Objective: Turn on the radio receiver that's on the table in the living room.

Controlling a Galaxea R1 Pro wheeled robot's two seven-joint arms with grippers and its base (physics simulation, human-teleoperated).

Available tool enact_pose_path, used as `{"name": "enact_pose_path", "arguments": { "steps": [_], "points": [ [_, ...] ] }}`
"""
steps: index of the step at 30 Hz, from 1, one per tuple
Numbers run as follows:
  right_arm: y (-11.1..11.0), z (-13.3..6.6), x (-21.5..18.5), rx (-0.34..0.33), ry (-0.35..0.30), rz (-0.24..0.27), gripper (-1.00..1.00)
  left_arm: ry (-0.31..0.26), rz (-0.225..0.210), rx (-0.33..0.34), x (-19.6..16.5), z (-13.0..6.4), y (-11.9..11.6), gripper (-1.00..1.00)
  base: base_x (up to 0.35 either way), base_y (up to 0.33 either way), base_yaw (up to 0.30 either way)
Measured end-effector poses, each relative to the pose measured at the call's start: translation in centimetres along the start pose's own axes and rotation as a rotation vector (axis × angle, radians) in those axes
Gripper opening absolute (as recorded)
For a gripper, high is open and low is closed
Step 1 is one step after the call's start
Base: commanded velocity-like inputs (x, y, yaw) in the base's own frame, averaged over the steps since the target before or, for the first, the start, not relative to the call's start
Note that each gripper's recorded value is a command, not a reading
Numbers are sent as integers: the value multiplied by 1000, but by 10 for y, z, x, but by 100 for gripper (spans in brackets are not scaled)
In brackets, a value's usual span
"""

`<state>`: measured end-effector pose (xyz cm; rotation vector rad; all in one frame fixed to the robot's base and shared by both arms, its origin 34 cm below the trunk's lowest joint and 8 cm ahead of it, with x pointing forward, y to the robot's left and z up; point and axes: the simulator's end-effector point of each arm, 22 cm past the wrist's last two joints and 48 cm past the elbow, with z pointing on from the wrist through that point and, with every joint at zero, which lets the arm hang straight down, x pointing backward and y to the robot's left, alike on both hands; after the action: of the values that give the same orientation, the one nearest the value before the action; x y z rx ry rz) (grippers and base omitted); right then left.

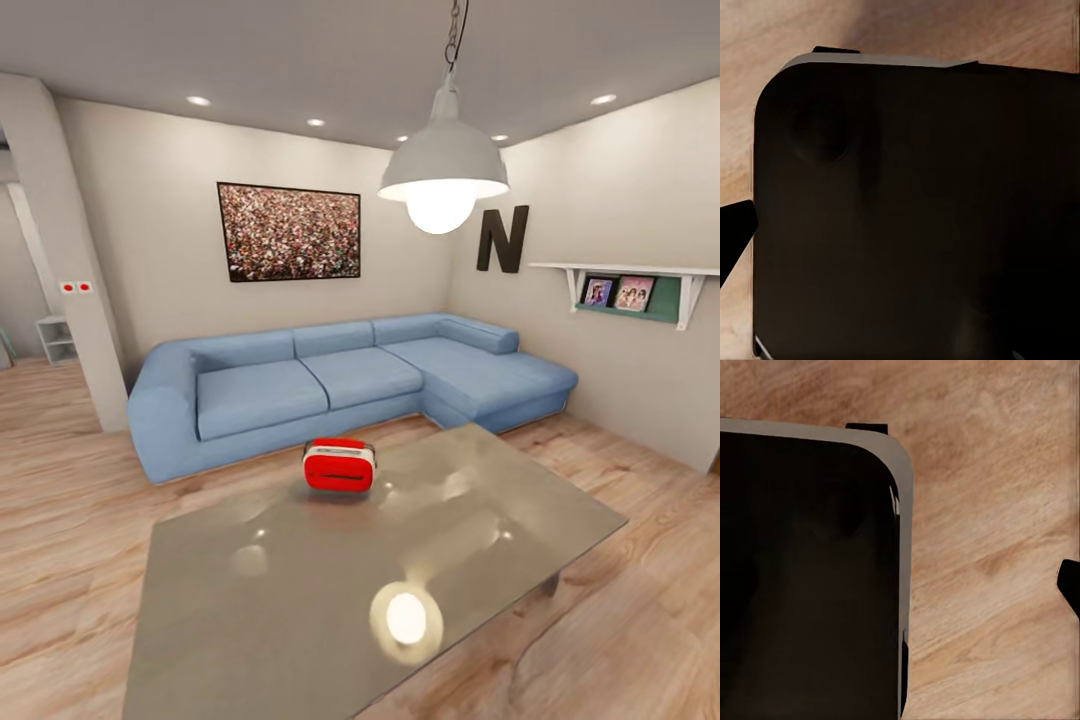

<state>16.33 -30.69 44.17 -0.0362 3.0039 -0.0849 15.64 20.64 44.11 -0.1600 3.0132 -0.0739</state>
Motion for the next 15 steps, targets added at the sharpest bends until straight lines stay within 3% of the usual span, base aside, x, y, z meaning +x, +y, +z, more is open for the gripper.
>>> {"name": "enact_pose_path", "arguments": {
  "steps": [15],
  "points": [
    [1, 0, 0, -1, 0, -1, 100, -2, 0, 0, -1, 0, 0, 100, 250, -184, 0]
  ]
}}
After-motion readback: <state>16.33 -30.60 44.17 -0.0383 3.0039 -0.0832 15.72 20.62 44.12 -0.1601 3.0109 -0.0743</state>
